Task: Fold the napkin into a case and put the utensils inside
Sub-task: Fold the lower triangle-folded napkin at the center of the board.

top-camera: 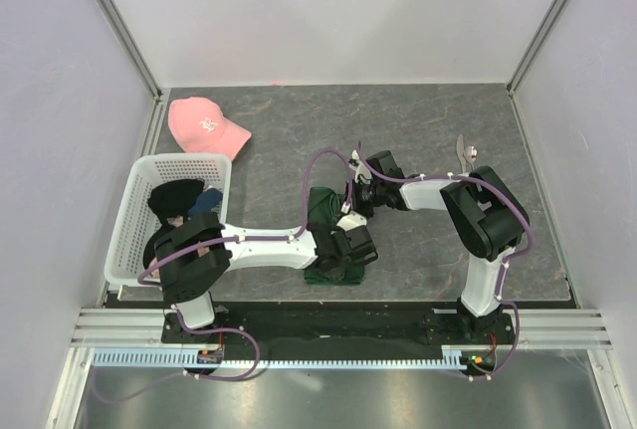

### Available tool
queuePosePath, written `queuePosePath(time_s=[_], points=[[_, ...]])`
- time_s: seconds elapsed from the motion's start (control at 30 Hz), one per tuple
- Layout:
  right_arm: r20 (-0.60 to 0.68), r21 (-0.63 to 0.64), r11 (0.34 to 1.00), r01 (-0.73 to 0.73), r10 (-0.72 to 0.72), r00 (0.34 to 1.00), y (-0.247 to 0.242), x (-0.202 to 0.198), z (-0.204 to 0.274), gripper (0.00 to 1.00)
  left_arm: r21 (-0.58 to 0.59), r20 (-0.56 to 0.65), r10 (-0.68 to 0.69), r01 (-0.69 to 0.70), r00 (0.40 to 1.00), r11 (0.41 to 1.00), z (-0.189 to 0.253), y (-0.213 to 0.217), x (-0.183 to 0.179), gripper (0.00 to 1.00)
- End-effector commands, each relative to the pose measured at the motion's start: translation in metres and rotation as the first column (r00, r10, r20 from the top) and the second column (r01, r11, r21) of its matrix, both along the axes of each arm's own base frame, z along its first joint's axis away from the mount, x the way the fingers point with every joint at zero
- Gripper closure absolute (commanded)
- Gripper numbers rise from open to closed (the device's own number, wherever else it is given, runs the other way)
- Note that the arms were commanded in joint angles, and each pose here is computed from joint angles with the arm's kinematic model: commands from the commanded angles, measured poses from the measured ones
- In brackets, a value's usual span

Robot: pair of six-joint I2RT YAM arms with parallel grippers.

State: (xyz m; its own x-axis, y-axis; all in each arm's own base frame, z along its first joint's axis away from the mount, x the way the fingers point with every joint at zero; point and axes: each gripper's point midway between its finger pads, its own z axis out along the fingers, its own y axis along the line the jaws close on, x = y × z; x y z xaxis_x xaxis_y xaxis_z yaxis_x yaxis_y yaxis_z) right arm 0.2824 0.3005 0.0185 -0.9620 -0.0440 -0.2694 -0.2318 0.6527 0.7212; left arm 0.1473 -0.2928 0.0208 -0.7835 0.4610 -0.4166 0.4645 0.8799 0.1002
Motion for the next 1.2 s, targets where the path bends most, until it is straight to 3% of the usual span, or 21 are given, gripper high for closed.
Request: queuePosePath(time_s=[0.0,0.13,0.23,0.33,0.4,0.57,0.77,1.17], points=[[0.009,-0.013,1.000,-0.008,0.008,1.000,-0.002,0.001,-0.004,0.95,-0.015,-0.025,0.026,-0.026,0.999,1.000,-0.008,-0.006,-0.005,0.69],[0.017,0.003,1.000,-0.011,0.011,1.000,-0.001,0.004,0.005,0.93,-0.026,-0.025,0.034,-0.034,0.999,0.999,-0.010,-0.006,-0.005,0.84],[0.049,0.013,1.000,-0.015,0.015,0.999,0.001,0.008,0.019,0.89,-0.056,-0.004,0.050,-0.050,0.999,0.997,-0.001,-0.006,-0.003,0.89],[0.036,-0.017,1.000,-0.017,0.017,0.999,-0.004,0.004,0.026,0.79,-0.087,0.000,0.062,-0.062,0.998,0.994,0.007,-0.006,-0.002,0.93],[0.034,-0.023,1.000,-0.015,0.016,0.999,-0.008,-0.001,0.030,0.68,-0.110,0.006,0.074,-0.073,0.997,0.991,0.012,-0.006,0.000,0.98],[0.040,-0.033,0.999,-0.020,0.022,0.999,-0.020,-0.020,0.039,0.55,-0.159,-0.003,0.085,-0.085,0.996,0.984,0.022,-0.007,-0.002,0.98],[-0.004,-0.049,0.998,-0.038,0.037,0.999,-0.031,-0.056,0.028,0.55,-0.205,-0.022,0.087,-0.090,0.996,0.975,0.026,-0.008,-0.004,0.98],[-0.050,0.043,0.998,-0.041,0.043,0.998,-0.020,-0.099,0.021,0.58,-0.220,-0.065,0.087,-0.099,0.994,0.970,0.014,-0.009,-0.008,0.98]])
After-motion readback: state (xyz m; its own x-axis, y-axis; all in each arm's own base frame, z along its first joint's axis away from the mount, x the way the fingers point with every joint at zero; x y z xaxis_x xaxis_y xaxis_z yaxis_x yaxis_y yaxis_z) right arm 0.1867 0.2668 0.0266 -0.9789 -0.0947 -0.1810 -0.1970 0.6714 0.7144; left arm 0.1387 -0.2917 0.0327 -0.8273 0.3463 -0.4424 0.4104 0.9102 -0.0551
